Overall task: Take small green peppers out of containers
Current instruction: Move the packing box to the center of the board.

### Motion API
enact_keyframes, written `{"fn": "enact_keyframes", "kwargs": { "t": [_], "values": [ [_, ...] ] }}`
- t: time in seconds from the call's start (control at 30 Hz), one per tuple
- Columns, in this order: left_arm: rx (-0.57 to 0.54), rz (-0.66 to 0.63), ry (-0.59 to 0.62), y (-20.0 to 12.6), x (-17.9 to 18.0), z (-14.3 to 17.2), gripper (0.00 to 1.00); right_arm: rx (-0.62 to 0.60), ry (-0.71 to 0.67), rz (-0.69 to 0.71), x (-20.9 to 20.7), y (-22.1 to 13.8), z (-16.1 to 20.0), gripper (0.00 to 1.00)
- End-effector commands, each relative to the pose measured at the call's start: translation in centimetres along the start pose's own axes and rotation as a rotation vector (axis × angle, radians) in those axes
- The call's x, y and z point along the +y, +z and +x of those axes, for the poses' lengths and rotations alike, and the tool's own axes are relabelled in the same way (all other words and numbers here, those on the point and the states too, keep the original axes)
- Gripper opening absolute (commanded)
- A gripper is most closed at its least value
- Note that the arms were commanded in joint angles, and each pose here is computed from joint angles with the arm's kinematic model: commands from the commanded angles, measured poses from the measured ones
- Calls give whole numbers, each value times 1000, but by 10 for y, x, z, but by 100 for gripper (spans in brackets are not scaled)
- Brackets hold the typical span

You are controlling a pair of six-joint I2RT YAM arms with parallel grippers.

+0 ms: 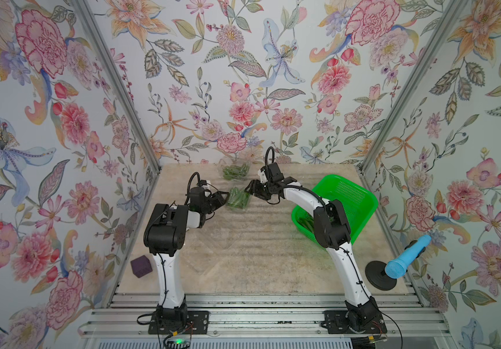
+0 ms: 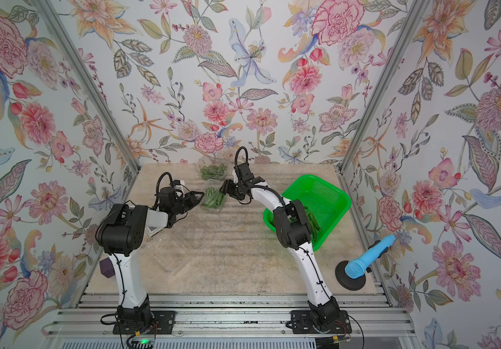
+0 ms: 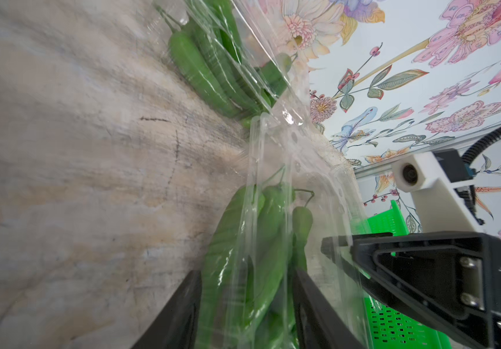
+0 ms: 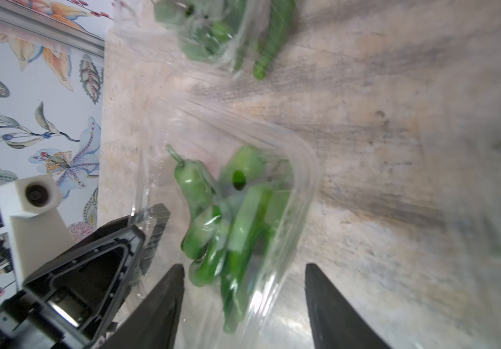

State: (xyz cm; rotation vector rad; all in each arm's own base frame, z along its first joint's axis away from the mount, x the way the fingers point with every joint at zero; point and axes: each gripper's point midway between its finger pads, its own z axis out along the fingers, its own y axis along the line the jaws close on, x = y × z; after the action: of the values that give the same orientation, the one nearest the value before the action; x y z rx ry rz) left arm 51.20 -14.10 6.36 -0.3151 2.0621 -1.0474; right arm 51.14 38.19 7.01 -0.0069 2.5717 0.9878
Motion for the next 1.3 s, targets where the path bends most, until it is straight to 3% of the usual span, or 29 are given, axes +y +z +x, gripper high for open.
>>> {"fn": "enact_keyframes", "kwargs": {
  "t": [0.0, 0.2, 0.4, 0.83, 1.03, 1.27],
  "values": [
    [5, 54, -2, -8, -21, 9, 51, 21, -14, 12, -6, -7, 8, 64],
    [47, 66, 23, -20, -43, 35, 50, 80, -66, -8, -6, -23, 30, 61],
    [139, -18, 46, -32, -51, 66, 50, 147, -81, -31, -12, -42, 56, 60],
    [282, -70, 84, -53, -80, 154, 50, 244, -102, 40, -56, -89, 122, 56],
    [274, -78, 81, -77, -91, 175, 50, 286, -117, 64, -67, -113, 160, 57],
    [209, -100, 97, -108, -95, 164, 53, 274, -136, 68, -70, -134, 171, 66]
  ]
}}
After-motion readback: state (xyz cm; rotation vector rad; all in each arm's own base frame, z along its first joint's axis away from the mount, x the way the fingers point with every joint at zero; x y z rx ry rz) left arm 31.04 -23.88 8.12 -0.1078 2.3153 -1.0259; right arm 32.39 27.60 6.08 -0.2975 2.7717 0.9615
